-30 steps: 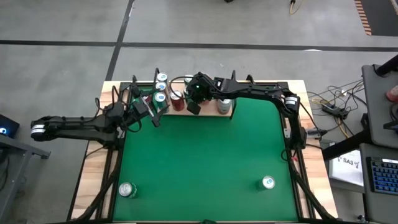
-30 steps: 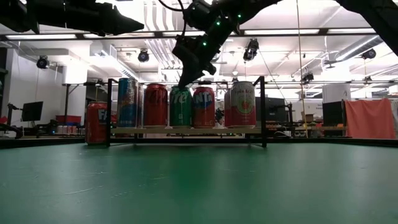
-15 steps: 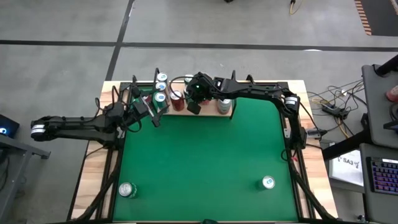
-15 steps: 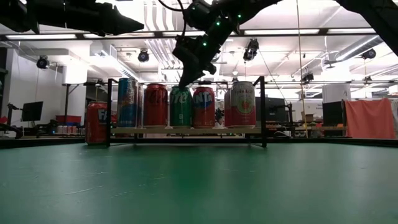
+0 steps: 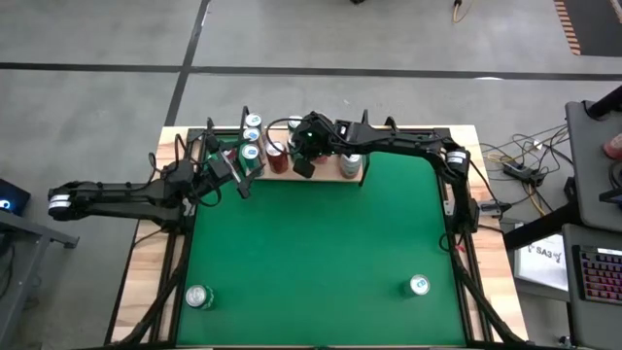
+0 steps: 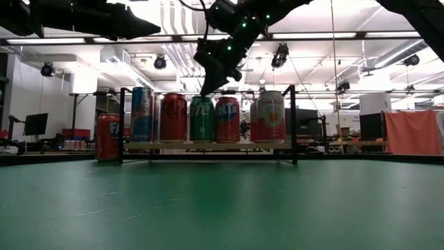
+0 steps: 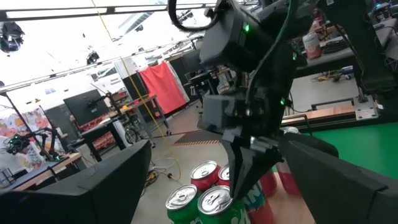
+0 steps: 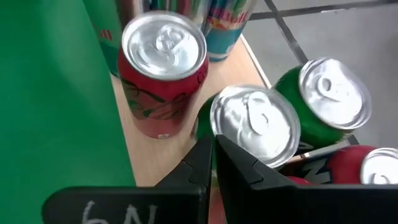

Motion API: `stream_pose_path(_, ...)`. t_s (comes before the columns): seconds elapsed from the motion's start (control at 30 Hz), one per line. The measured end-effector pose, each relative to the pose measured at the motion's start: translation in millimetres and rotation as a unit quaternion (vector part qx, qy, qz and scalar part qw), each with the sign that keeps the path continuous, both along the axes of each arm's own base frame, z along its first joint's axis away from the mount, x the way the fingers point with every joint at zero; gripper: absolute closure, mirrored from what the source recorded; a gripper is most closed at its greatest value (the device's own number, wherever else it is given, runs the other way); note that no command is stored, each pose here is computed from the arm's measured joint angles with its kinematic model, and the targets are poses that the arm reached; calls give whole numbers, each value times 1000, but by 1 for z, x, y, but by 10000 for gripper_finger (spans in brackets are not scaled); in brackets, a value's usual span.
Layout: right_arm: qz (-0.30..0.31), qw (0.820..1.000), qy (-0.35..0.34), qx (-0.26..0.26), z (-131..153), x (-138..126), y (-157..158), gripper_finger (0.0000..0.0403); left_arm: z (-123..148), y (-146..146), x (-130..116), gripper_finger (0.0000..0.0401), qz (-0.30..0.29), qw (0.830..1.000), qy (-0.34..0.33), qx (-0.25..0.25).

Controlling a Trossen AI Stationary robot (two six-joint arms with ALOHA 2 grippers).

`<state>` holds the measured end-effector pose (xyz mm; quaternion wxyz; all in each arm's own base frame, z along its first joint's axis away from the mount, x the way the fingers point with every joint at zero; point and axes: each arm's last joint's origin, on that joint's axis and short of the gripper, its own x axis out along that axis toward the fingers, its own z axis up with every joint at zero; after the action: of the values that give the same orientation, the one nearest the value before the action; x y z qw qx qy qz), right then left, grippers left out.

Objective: Pick and place cans onto a shelf
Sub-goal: Put the right green soda can on the shelf aligned with the other green soda can, then move the blue silver soda can below the shelf

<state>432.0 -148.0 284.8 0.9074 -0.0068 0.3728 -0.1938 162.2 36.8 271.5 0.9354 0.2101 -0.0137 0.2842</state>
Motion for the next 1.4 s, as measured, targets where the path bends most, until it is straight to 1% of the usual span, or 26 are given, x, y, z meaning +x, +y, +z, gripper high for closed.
stream_pose_path(0.07,2,1000,-7,-2,7,-2,3,390,0,0,0,45,-1,1000,-1,-2)
stream_pose_path(0.13,6,1000,-19,-5,17,-5,9,390,0,0,0,45,-4,1000,-10,-16)
stream_pose_path(0.27,11,999,-36,2,34,-11,23,390,-3,-4,1,45,-23,997,-27,-75)
stream_pose_path(0.4,17,999,-46,19,55,-23,44,390,-7,-13,4,45,-72,988,-32,-130)
stream_pose_path(0.53,34,998,-36,37,68,-34,69,390,-8,-28,6,45,-142,970,-49,-189)
stream_pose_path(0.73,77,995,-29,54,82,-46,114,390,4,-55,13,45,-222,934,-65,-273)
stream_pose_path(0.8,93,994,-23,58,85,-50,128,390,7,-65,18,45,-242,923,-57,-295)
stream_pose_path(0.87,106,992,-17,63,87,-53,143,390,12,-76,23,45,-251,914,-48,-315)
stream_pose_path(0.97,127,989,-6,70,87,-58,163,390,17,-92,33,45,-241,907,-12,-344)
stream_pose_path(1.1,148,986,11,78,86,-63,185,390,27,-111,43,45,-217,890,75,-394)
stream_pose_path(1.2,159,984,24,81,84,-66,197,390,30,-124,47,45,-164,880,154,-418)
stream_pose_path(1.3,168,982,36,84,83,-69,207,390,31,-137,47,45,-112,871,222,-423)
stream_pose_path(1.4,177,979,52,85,81,-73,216,390,31,-149,46,45,-72,857,280,-427)
